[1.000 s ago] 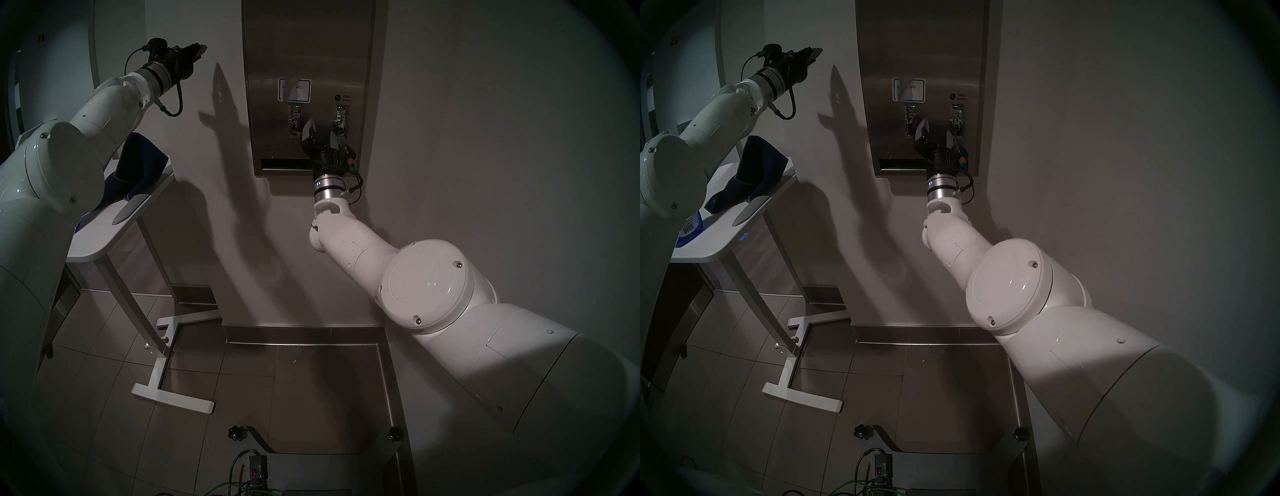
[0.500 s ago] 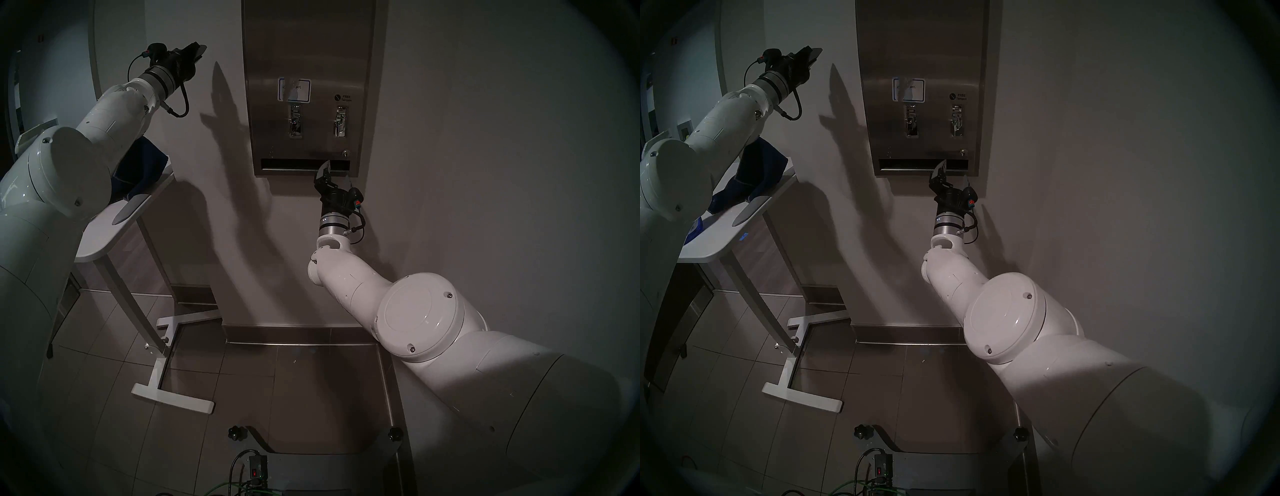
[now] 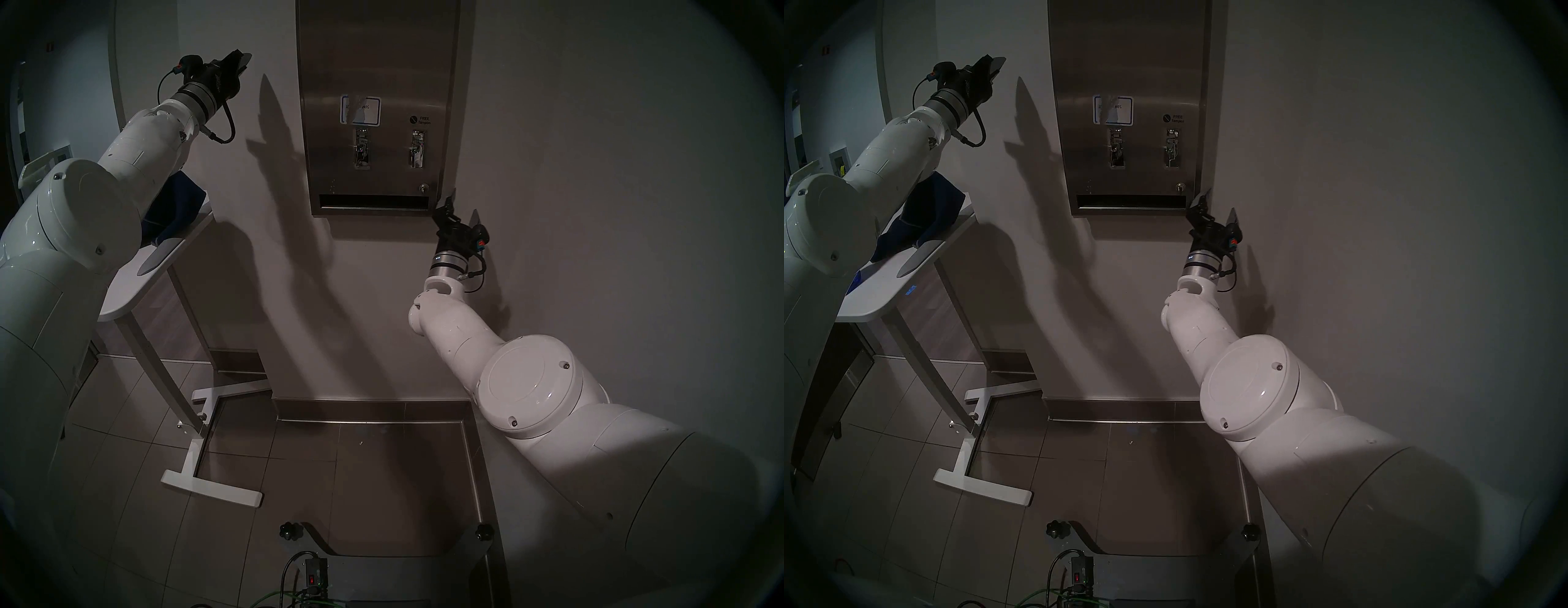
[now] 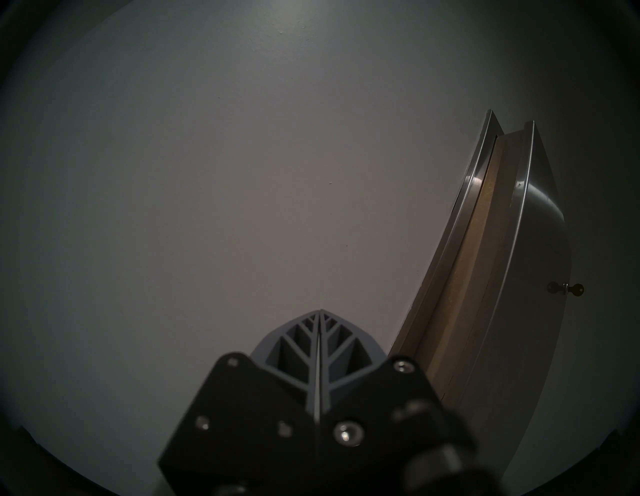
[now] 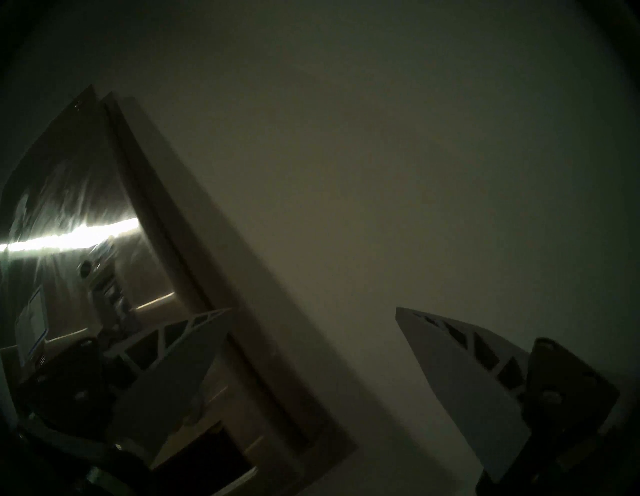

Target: Pick up the cloth and wipe the surface

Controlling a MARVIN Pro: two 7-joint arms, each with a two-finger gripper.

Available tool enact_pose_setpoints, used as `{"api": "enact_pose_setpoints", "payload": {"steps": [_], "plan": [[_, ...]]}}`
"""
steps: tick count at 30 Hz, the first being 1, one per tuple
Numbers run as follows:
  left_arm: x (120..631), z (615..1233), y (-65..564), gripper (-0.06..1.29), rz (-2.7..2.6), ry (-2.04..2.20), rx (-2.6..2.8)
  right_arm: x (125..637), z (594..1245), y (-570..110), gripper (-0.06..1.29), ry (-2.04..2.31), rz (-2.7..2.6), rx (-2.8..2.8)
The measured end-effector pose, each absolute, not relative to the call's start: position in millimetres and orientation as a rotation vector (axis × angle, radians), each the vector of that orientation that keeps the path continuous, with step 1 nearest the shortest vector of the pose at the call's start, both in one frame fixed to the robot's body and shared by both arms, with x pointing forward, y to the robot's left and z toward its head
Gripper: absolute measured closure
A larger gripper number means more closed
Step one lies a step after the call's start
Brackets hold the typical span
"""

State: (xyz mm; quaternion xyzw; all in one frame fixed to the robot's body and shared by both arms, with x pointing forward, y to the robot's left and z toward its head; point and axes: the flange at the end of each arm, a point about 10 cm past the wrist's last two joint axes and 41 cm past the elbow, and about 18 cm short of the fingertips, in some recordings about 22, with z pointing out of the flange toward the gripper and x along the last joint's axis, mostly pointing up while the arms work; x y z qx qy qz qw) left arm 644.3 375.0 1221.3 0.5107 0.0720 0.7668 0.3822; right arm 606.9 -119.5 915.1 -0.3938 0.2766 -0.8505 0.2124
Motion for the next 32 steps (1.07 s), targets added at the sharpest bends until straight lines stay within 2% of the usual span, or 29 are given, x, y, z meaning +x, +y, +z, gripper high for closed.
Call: {"api": "enact_pose_setpoints", "payload": {"steps": [13, 32], "plan": [[644.8, 1219.7, 374.1, 1.25, 1.955, 0.22, 1.245, 612.9, 949.3, -150.4, 0.02, 0.755, -2.476, -0.972], [645.1, 1221.2, 372.7, 1.25, 1.969, 0.264, 1.164, 606.6, 973.9, -144.0, 0.02, 0.75, -2.524, -0.859]]}}
